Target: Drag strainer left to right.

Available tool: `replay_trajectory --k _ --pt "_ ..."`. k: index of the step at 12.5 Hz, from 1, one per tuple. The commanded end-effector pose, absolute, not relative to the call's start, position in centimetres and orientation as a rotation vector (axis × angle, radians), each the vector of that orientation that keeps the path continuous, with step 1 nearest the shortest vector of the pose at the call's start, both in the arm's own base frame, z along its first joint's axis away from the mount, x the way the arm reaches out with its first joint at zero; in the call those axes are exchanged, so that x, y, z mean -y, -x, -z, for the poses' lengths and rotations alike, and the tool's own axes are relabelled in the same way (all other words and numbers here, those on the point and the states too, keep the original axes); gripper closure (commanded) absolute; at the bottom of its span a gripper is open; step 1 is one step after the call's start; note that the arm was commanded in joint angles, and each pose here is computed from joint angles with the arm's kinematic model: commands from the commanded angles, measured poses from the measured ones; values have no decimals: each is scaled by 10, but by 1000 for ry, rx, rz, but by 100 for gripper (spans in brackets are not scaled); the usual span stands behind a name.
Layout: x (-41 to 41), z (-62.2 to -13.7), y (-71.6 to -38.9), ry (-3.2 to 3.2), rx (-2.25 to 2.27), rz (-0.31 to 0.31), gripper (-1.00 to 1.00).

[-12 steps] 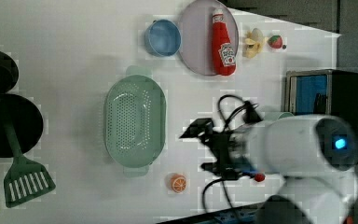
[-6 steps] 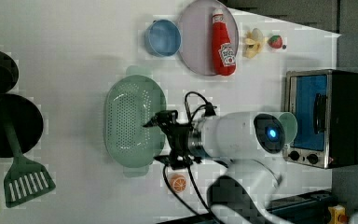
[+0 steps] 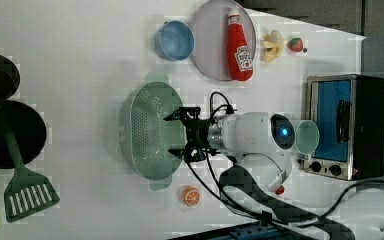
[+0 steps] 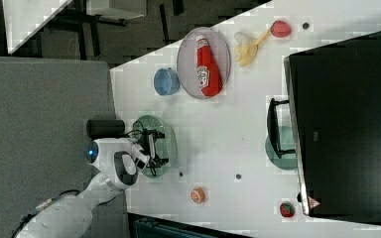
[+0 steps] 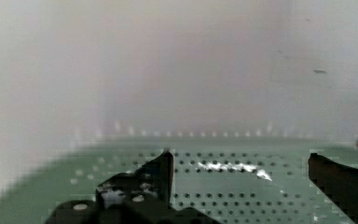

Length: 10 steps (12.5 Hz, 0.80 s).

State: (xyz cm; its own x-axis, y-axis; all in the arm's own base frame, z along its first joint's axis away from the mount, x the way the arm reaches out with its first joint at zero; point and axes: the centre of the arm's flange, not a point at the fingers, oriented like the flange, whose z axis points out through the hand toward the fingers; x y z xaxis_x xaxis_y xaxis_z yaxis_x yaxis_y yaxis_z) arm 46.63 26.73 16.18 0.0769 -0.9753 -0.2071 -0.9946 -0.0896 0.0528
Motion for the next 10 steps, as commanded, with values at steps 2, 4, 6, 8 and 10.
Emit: replay_trajectory --k 2,4,6,8,10 --pt "-292 -154 -467 2184 -2043 -261 -100" --pt "-288 -148 -464 2199 -2057 -248 -100" --pt "-275 -146 -471 2182 -2083 -228 -100" --pt "-259 -143 -477 2166 -2118 -208 -100" --pt "-242 -142 -483 2150 -2147 -183 -100"
